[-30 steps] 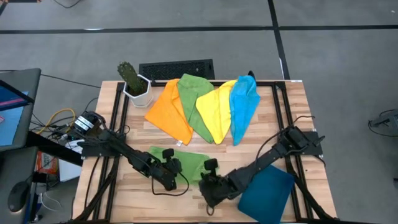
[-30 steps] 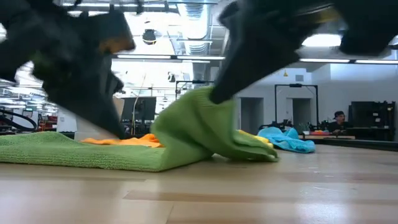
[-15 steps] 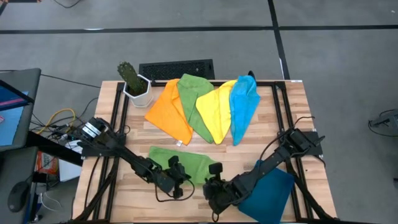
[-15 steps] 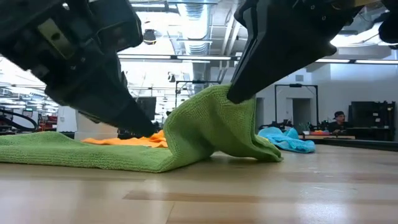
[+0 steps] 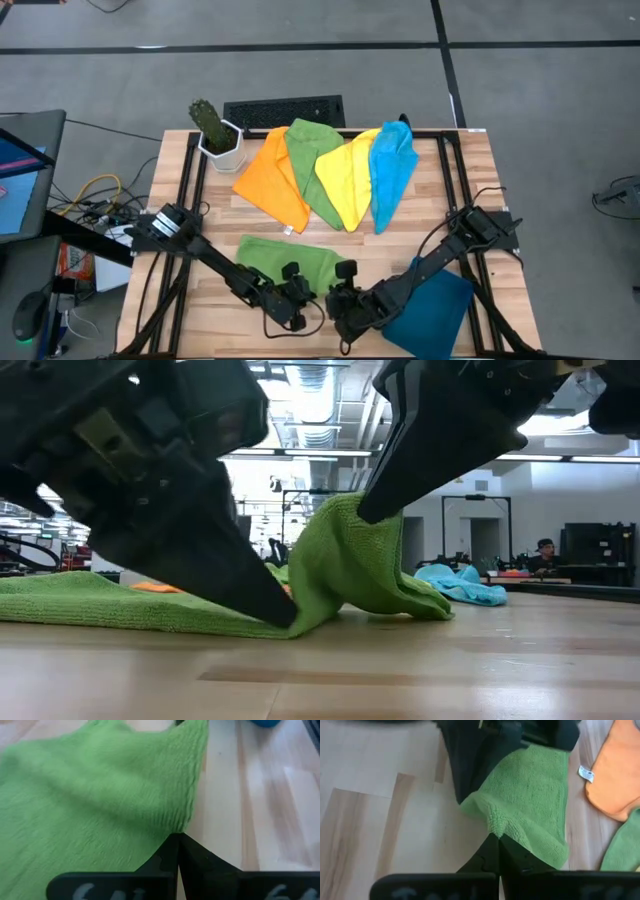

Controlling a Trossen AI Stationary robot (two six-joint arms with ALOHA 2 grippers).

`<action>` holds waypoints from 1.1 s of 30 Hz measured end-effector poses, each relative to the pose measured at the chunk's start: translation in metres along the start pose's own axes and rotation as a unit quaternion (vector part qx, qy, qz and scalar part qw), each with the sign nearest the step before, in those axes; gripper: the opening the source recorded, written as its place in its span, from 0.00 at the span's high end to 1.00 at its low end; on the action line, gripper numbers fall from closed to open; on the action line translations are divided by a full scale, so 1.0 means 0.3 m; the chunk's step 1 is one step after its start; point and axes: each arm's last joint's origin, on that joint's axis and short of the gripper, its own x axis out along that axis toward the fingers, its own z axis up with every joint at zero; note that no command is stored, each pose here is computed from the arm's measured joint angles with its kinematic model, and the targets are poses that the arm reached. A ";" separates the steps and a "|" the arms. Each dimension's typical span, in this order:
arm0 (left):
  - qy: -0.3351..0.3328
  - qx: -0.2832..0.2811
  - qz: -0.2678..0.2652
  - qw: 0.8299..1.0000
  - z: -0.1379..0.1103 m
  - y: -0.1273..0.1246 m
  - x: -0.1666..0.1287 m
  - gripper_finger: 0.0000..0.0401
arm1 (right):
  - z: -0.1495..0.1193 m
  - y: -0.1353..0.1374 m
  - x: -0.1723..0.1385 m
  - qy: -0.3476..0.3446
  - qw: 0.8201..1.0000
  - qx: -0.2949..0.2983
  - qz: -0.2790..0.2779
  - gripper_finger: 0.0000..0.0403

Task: Fold microfiber towels
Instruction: Fold the right green microfiber towel

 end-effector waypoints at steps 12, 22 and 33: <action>0.004 0.008 -0.003 1.000 -0.013 -0.008 0.025 1.00 | 0.055 -0.022 0.018 -0.061 0.998 -0.028 0.011 0.95; 0.010 0.014 -0.007 1.000 -0.016 -0.010 0.021 1.00 | 0.090 -0.072 0.070 -0.085 0.995 -0.019 0.049 0.94; 0.079 0.058 -0.039 0.994 0.064 -0.021 -0.142 1.00 | 0.086 -0.081 0.087 -0.085 0.995 -0.014 0.055 0.94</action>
